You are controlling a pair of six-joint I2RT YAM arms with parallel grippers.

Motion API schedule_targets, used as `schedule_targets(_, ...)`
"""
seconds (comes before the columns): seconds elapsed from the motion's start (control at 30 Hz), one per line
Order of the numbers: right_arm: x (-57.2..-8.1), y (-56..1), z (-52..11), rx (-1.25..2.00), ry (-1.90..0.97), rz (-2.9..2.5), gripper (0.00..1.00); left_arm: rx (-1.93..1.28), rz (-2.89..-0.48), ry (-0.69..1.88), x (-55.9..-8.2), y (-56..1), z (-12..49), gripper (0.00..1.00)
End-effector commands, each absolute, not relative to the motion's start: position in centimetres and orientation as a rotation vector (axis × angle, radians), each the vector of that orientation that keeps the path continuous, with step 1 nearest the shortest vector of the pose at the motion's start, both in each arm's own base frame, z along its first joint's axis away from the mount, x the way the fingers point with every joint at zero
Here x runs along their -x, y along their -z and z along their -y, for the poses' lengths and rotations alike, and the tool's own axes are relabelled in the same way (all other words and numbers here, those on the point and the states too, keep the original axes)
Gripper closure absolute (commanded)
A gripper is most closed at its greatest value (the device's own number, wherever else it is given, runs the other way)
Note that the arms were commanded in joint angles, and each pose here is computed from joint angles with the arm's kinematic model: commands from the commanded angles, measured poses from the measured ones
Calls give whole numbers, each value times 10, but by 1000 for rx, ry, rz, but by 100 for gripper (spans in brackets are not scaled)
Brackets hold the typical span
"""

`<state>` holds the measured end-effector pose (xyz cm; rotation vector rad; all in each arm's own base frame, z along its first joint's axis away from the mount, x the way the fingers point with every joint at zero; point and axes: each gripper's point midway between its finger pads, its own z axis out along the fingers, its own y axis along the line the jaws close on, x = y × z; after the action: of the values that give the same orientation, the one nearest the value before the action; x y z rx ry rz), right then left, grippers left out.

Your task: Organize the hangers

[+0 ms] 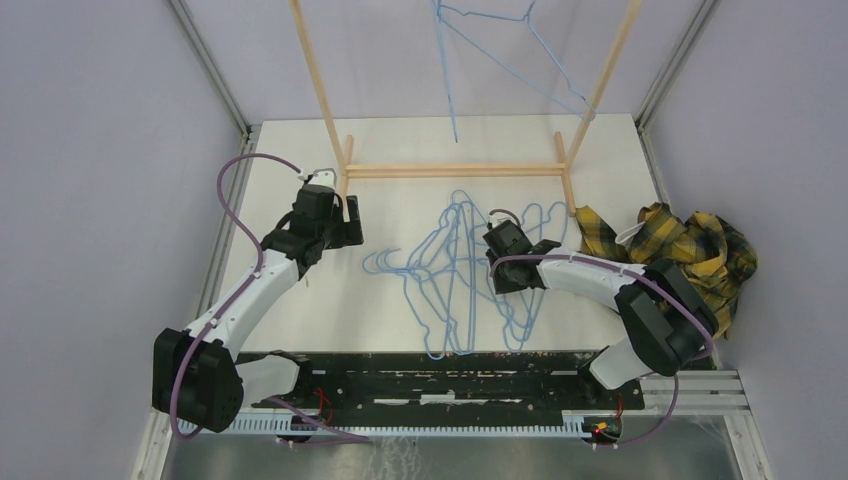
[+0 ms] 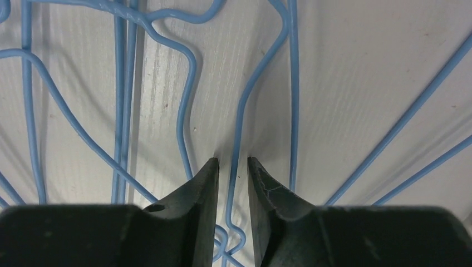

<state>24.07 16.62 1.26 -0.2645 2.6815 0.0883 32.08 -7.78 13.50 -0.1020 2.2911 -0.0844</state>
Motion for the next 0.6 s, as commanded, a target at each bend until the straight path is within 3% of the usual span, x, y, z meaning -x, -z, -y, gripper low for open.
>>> schedule_targets(0.0,-247,-7,-167,217,-91,-2654,73,139,-2247,118,-324,-146,80,9)
schedule_targets(0.2,-250,-34,-158,176,-77,-2577,98,142,-2242,109,-324,-148,79,9)
schedule_targets(0.37,-251,-86,-159,175,-160,-2470,99,145,-2243,109,-324,-148,79,9)
schedule_targets(0.57,-234,-146,-189,263,-451,-2408,100,147,-2242,111,-325,-148,79,9)
